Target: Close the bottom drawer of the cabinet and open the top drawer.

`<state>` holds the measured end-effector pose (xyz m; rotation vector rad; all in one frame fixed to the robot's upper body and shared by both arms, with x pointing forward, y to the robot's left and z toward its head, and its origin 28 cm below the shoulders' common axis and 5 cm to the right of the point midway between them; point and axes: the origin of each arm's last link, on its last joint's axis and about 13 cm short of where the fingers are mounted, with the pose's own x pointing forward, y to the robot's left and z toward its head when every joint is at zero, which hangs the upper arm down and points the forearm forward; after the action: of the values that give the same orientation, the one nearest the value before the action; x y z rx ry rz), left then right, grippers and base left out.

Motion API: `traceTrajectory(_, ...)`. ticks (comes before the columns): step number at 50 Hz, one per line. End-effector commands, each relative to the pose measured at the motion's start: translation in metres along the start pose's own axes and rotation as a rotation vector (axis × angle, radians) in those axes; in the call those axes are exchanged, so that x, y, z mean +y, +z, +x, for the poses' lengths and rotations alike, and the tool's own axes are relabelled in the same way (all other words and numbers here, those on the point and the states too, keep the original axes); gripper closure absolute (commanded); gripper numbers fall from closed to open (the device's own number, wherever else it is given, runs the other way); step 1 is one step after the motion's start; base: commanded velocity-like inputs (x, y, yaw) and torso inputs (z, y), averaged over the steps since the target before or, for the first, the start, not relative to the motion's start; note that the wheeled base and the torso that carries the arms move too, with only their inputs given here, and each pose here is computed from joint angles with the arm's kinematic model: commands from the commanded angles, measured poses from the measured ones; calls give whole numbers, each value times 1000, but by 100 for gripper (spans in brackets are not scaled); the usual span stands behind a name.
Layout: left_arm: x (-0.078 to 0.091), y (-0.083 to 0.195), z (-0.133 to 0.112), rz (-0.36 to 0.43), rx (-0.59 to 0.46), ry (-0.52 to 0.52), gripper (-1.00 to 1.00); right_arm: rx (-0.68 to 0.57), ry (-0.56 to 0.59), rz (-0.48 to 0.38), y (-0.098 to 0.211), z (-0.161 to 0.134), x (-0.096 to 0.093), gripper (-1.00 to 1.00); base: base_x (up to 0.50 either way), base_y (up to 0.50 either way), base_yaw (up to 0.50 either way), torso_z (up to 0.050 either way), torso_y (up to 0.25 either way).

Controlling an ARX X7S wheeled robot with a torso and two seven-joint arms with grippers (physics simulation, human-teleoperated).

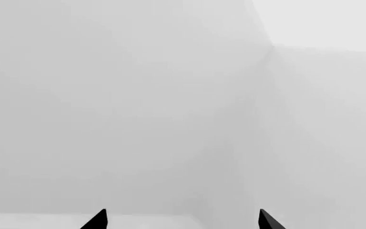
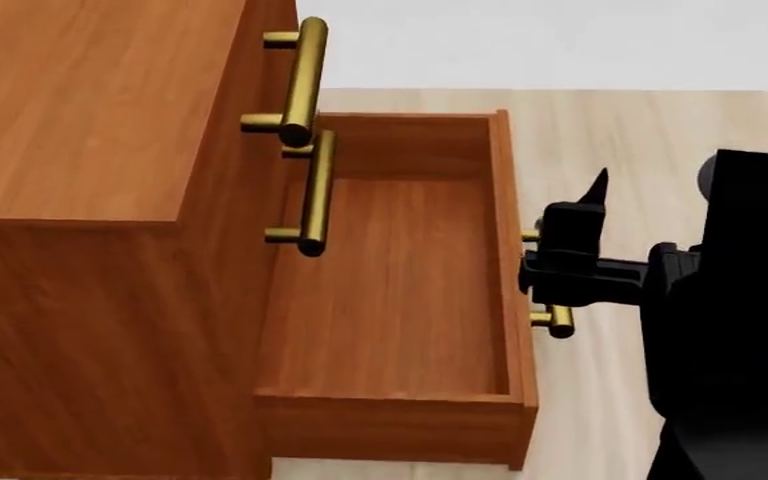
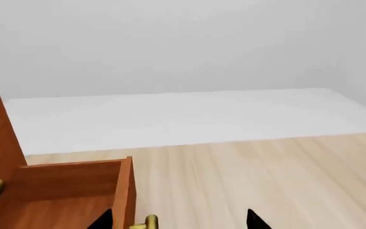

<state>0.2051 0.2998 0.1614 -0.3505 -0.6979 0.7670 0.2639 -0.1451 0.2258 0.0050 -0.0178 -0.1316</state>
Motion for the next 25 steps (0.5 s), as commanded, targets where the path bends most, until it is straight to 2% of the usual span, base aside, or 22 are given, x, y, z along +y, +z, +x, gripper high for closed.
traceTrajectory(1, -1, 0, 1, 2, 0, 1, -100, 29, -26, 10, -8, 5, -5, -100, 0, 0, 0, 0, -209)
traceTrajectory(4, 4, -4, -3, -2, -1, 2, -100, 34, -34, 14, -9, 7, -7, -100, 0, 0, 0, 0, -208)
traceTrajectory(8, 0, 0, 1, -16, -1, 1, -100, 45, -50, 4, -12, 10, -8, -100, 0, 0, 0, 0, -205)
traceTrajectory(9, 5, -4, -3, -33, 2, 1, -100, 48, -64, -11, -14, 12, -9, -100, 0, 0, 0, 0, 0)
traceTrajectory(17, 0, 1, 0, -33, 0, -2, -100, 80, -127, -75, -24, 29, -12, -100, 0, 0, 0, 0, 0)
traceTrajectory(20, 6, -6, -5, -31, 0, -2, -100, 91, -168, -131, -31, 36, -12, -100, 0, 0, 0, 0, 0)
traceTrajectory(21, 6, -7, -6, -31, 0, -2, -100, 95, -163, -123, -32, 38, -13, -100, 0, 0, 0, 0, 0)
traceTrajectory(25, 3, -3, -2, -32, 1, -2, -100, 107, -184, -158, -37, 46, -12, -100, 0, 0, 0, 0, 0)
